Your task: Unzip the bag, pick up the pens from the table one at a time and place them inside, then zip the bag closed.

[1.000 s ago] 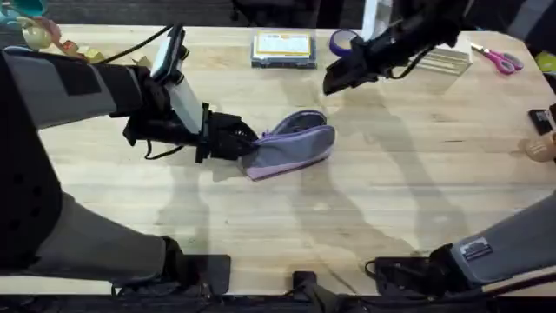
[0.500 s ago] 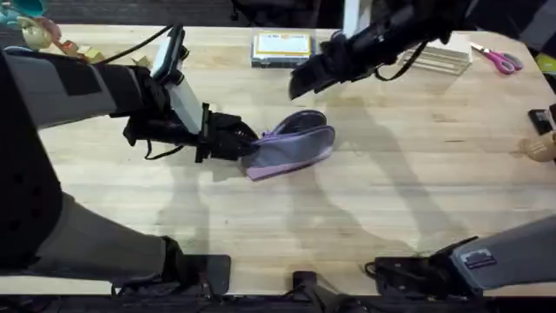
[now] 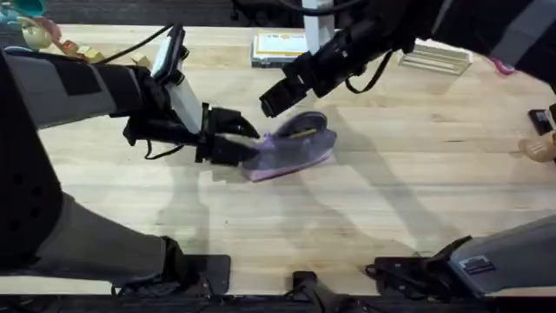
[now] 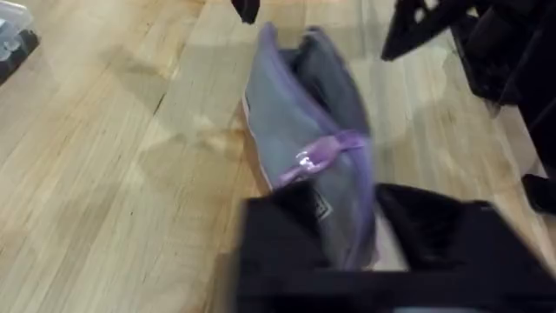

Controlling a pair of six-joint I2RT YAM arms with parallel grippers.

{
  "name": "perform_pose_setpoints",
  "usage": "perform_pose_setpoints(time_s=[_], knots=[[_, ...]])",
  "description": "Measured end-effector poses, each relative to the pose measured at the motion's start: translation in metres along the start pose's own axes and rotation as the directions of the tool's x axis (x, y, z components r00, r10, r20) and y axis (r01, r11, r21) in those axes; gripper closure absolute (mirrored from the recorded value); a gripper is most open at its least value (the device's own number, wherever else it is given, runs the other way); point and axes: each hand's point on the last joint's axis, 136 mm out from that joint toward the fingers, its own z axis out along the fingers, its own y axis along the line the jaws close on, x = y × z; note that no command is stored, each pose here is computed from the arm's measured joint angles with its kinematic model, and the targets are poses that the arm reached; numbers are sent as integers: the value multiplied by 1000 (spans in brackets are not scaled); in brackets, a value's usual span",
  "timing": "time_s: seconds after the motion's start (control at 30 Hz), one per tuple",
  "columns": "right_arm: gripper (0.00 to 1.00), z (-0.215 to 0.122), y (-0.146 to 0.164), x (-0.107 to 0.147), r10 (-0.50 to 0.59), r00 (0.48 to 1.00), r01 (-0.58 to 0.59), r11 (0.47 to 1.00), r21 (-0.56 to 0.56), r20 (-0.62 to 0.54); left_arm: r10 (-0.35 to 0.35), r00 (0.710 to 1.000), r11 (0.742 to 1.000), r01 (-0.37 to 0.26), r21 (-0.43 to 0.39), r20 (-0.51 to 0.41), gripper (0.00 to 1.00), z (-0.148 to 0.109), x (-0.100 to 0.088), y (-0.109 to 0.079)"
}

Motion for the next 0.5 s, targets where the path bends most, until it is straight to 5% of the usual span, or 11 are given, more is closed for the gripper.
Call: perform_pose_setpoints(time_s=[0.13, 0.5], knots=[[4, 2, 3, -4, -18, 1000, 18, 1000, 0, 13, -2, 1000, 1000, 2, 0, 0, 48, 0, 0, 0], [4, 7, 15, -5, -101, 995, 102, 995, -12, 8, -23, 999, 1000, 23, -1, -33, 8, -2, 6, -1]])
